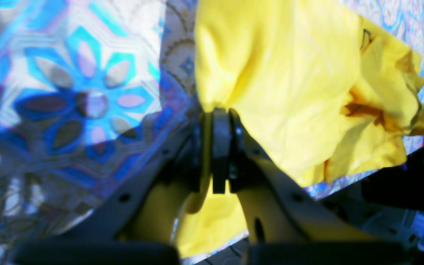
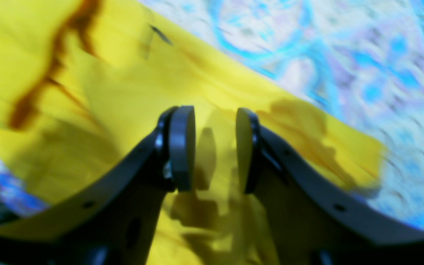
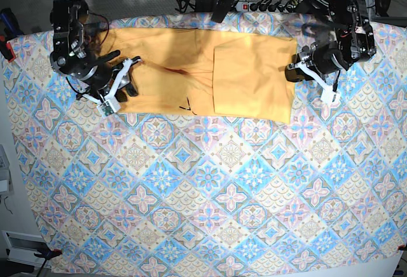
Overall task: Fold the T-shirt properly
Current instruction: 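Pull both grippers apart to stretch the shirt flat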
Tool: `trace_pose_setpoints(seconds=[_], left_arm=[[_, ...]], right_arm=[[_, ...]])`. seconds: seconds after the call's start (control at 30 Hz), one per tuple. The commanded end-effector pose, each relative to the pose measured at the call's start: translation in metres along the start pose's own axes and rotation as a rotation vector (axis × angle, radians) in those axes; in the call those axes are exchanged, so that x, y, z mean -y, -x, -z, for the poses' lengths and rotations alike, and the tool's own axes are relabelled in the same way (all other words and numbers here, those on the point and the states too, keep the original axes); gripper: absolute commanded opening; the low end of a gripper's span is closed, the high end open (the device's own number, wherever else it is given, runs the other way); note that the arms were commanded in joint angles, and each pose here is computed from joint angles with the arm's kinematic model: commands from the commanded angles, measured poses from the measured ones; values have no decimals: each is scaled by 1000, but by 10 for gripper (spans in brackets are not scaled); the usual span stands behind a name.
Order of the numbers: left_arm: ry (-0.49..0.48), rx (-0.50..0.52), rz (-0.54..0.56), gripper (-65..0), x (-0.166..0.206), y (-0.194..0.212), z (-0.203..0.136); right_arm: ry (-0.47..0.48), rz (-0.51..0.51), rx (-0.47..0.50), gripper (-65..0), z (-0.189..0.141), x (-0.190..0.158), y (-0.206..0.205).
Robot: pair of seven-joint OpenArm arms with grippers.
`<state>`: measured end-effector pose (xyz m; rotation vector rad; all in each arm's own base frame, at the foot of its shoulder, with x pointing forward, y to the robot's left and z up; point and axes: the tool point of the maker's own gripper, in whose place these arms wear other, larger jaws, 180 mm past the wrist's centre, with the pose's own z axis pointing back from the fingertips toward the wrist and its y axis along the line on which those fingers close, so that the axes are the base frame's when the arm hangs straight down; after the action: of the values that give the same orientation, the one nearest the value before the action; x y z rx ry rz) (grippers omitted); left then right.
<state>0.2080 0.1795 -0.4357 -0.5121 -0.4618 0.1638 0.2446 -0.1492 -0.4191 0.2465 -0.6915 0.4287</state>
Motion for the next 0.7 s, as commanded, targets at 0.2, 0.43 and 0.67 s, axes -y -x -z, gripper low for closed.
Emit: trace_pose_setpoints(seconds=[0.2,0.43,0.67], left_arm=[[-2,38,34,-650,-1,-16,-9],[2,41,38,-650,1,-18,-7],[4,42,36,-650,1,-17,-7]], right_arm=[[88,104,-55,-358,-7,46,29],[-4,89,-55,-108,-8,35,30],[-13,147,15,-48,-16,43,18]])
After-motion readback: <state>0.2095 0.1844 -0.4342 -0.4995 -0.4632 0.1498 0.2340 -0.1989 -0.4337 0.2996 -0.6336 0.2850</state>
